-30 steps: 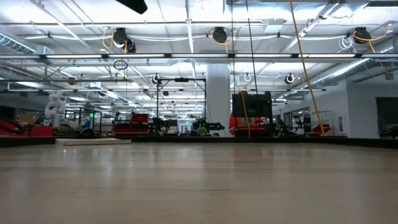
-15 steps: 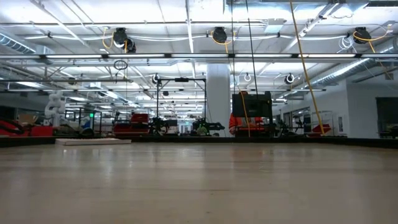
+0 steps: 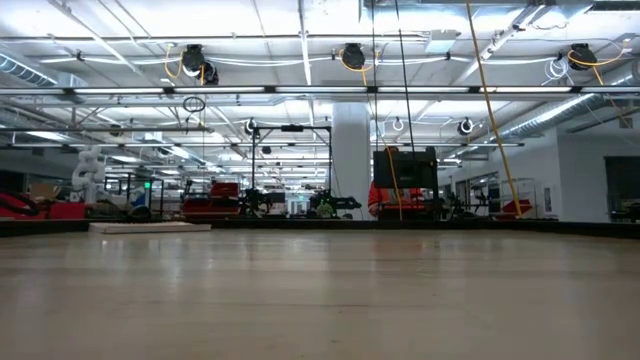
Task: Pick and place USB-C Cables
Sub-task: Put the black charger cable into the bin
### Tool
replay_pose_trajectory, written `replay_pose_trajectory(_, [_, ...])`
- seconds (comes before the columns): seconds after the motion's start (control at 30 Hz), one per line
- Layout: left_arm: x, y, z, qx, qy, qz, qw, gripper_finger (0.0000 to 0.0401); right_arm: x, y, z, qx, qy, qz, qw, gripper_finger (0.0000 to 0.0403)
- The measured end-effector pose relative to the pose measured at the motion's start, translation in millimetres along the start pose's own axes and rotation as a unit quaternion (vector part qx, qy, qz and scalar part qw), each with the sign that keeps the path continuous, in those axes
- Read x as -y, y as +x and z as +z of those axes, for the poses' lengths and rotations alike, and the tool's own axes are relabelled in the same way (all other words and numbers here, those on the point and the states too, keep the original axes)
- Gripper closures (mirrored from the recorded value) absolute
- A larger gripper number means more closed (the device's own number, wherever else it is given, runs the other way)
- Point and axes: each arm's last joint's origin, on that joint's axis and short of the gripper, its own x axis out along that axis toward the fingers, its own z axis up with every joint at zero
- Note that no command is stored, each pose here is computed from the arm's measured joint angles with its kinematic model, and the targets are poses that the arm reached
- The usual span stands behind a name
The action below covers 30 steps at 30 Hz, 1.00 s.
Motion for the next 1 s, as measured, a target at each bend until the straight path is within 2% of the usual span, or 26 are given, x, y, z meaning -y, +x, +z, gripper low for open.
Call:
replay_pose_trajectory(0.3, [-0.2,0.3,1.4,0.006,0.006,-0.001,1.0,0.024,-3.0,-9.7,-14.8,0.017,0.0,0.008,1.0,0.0388])
replay_pose_trajectory(0.47, [0.1,0.3,2.5,0.011,0.003,-0.003,1.0,0.024,-1.7,-1.7,-26.2,0.01,-0.004,0.007,1.0,0.0387])
replay_pose_trajectory(0.87, [-1.0,1.0,4.1,0.016,0.002,-0.002,1.0,0.024,9.6,15.9,-46.0,-0.083,0.04,-0.02,0.996,0.0386])
replay_pose_trajectory(1.0, [-1.1,1.2,5.0,0.02,0.0,-0.003,1.0,0.024,9.8,16.1,-46.8,-0.093,0.044,-0.02,0.994,0.0386])
